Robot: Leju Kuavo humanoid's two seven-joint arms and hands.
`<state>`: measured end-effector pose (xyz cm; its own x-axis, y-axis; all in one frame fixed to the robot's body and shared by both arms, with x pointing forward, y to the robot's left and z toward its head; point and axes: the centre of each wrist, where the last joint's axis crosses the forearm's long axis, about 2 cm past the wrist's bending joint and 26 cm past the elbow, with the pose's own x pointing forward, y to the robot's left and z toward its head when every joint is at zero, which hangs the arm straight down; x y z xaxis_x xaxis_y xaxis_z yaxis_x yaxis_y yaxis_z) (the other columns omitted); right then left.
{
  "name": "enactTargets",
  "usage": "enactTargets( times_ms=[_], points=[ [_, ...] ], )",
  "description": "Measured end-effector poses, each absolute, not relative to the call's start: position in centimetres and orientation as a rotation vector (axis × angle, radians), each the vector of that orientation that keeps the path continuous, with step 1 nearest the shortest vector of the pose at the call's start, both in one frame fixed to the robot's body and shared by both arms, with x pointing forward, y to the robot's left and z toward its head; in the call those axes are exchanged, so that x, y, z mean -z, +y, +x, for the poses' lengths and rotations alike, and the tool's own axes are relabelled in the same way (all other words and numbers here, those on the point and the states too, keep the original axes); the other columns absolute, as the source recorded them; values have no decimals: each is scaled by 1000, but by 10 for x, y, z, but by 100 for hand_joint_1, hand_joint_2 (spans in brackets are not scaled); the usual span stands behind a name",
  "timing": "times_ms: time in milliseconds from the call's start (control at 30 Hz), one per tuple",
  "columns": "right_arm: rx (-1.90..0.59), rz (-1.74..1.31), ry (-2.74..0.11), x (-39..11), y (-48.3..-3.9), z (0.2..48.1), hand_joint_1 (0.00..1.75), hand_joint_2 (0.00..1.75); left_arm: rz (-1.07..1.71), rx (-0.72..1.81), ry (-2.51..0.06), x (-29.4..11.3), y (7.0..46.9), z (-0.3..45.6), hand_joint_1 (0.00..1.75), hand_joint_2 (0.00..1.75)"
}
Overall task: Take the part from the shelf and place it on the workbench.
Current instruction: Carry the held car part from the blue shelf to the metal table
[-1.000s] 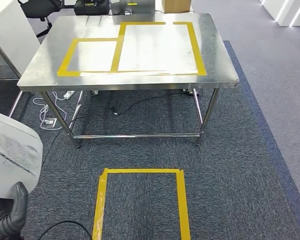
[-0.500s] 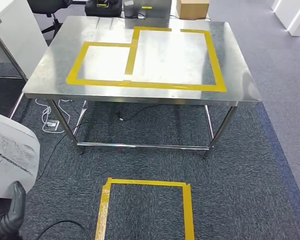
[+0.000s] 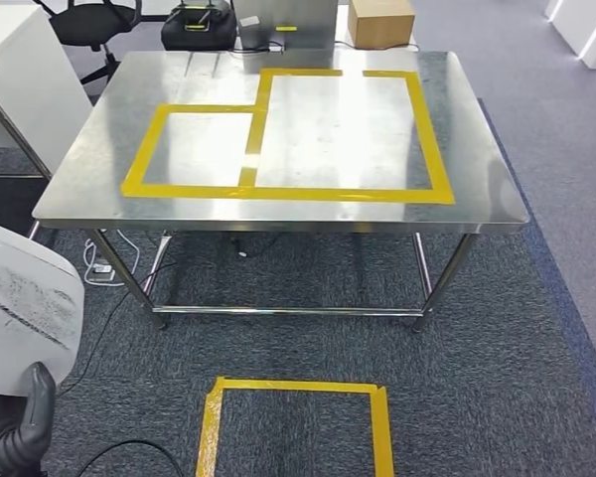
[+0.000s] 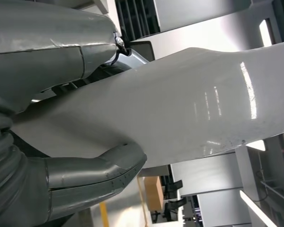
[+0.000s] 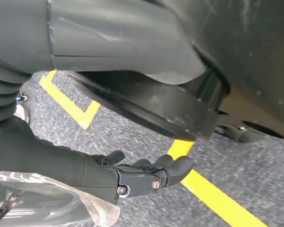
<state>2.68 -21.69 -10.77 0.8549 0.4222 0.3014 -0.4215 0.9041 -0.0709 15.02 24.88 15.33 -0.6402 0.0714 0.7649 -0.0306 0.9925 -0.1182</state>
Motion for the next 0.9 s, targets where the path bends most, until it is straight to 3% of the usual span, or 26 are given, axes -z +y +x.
enactTargets(
  times_ms=[900],
  points=[
    [-405, -4, -331, 108, -218, 27, 0, 175, -18, -151, -2250, -151, 249, 147, 175, 175]
  ],
)
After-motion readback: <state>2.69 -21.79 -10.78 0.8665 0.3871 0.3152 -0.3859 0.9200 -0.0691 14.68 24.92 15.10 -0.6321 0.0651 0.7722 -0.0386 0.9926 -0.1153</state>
